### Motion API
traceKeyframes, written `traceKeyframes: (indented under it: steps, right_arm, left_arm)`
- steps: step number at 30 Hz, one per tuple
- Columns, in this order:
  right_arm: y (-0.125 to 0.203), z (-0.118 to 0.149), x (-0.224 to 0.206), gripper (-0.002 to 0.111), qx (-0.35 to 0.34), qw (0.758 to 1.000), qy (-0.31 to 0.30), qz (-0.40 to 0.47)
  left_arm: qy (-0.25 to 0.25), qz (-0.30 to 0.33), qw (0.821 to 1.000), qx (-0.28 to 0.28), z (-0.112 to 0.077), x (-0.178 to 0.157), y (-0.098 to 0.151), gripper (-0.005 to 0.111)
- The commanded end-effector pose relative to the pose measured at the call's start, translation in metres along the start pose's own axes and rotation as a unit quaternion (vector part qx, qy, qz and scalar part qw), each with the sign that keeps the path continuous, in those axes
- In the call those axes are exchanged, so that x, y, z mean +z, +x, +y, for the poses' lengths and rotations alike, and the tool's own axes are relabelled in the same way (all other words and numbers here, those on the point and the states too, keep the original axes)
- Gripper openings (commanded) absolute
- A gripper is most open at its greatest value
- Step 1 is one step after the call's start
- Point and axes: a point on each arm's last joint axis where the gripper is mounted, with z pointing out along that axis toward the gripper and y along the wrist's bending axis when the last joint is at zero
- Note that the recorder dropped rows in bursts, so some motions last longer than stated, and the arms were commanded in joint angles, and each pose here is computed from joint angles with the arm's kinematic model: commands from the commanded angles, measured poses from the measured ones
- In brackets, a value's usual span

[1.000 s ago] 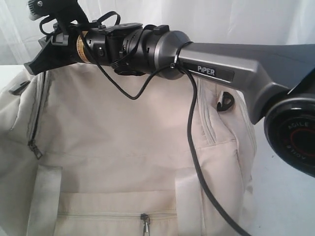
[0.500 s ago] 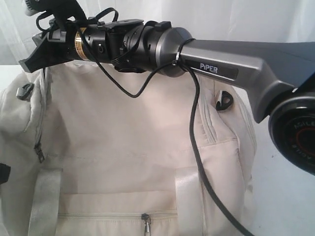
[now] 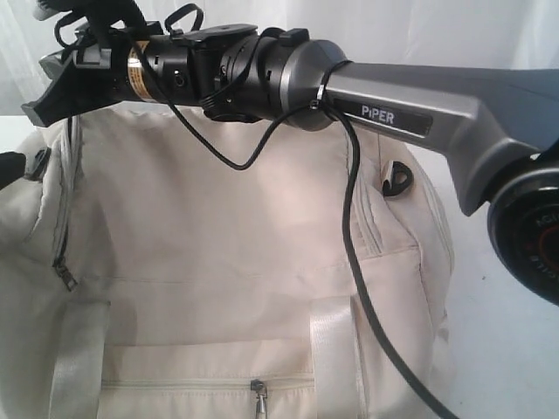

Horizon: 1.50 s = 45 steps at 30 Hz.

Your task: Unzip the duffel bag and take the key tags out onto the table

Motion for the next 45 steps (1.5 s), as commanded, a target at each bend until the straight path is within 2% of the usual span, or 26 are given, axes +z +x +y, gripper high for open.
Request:
traceKeyframes:
  steps: [1, 5, 8, 10, 15, 19, 21, 24, 28, 29, 36, 45]
  right_arm:
    - [-0.015, -0.002, -0.008, 0.000, -0.014, 1.000, -0.016, -0.017]
    - [-0.022, -0.003, -0.013, 0.000, -0.029, 0.999, -0.010, -0.019]
    - [-0.027, -0.012, -0.019, 0.000, -0.001, 1.000, 0.000, -0.024]
    - [-0.027, -0.015, -0.020, 0.000, 0.023, 0.999, -0.003, -0.024]
    - [-0.028, -0.007, -0.021, 0.000, 0.017, 0.998, -0.046, -0.030]
    - [-0.028, -0.008, -0.021, 0.000, 0.023, 0.998, -0.043, -0.027]
    - [-0.028, -0.009, -0.021, 0.000, 0.023, 0.999, -0.037, -0.026]
    - [-0.027, -0.014, -0.021, 0.000, 0.023, 0.999, -0.010, -0.022]
    - [-0.025, -0.022, -0.022, 0.000, 0.024, 0.999, 0.012, -0.019]
    - [-0.025, -0.024, -0.023, 0.000, 0.024, 0.999, 0.014, -0.019]
    - [-0.020, -0.047, -0.029, 0.000, 0.027, 0.998, 0.054, -0.012]
    - [-0.013, -0.061, -0.031, 0.000, 0.030, 0.992, 0.119, 0.002]
  left_arm:
    - [0.010, -0.009, 1.000, -0.013, 0.006, 0.017, 0.004, 0.062]
    - [-0.007, 0.009, 0.999, -0.048, 0.015, 0.032, 0.014, 0.062]
    - [-0.011, 0.006, 0.997, -0.080, 0.021, 0.048, 0.023, 0.062]
    - [0.007, 0.006, 0.999, -0.053, 0.021, 0.058, 0.028, 0.062]
    - [0.019, 0.029, 0.997, -0.068, 0.034, 0.083, 0.034, 0.062]
    - [0.008, 0.057, 0.996, -0.075, 0.044, 0.098, 0.041, 0.062]
    - [0.014, 0.068, 0.994, -0.081, 0.044, 0.103, 0.048, 0.054]
    - [0.016, 0.072, 0.994, -0.084, 0.044, 0.105, 0.050, 0.028]
    - [0.012, 0.072, 0.994, -0.082, 0.044, 0.103, 0.049, 0.003]
    - [0.009, 0.074, 0.994, -0.081, 0.045, 0.103, 0.049, 0.000]
    - [-0.023, 0.074, 0.991, -0.108, 0.048, 0.093, 0.043, 0.000]
    - [-0.057, 0.054, 0.993, -0.089, 0.044, 0.069, 0.030, 0.000]
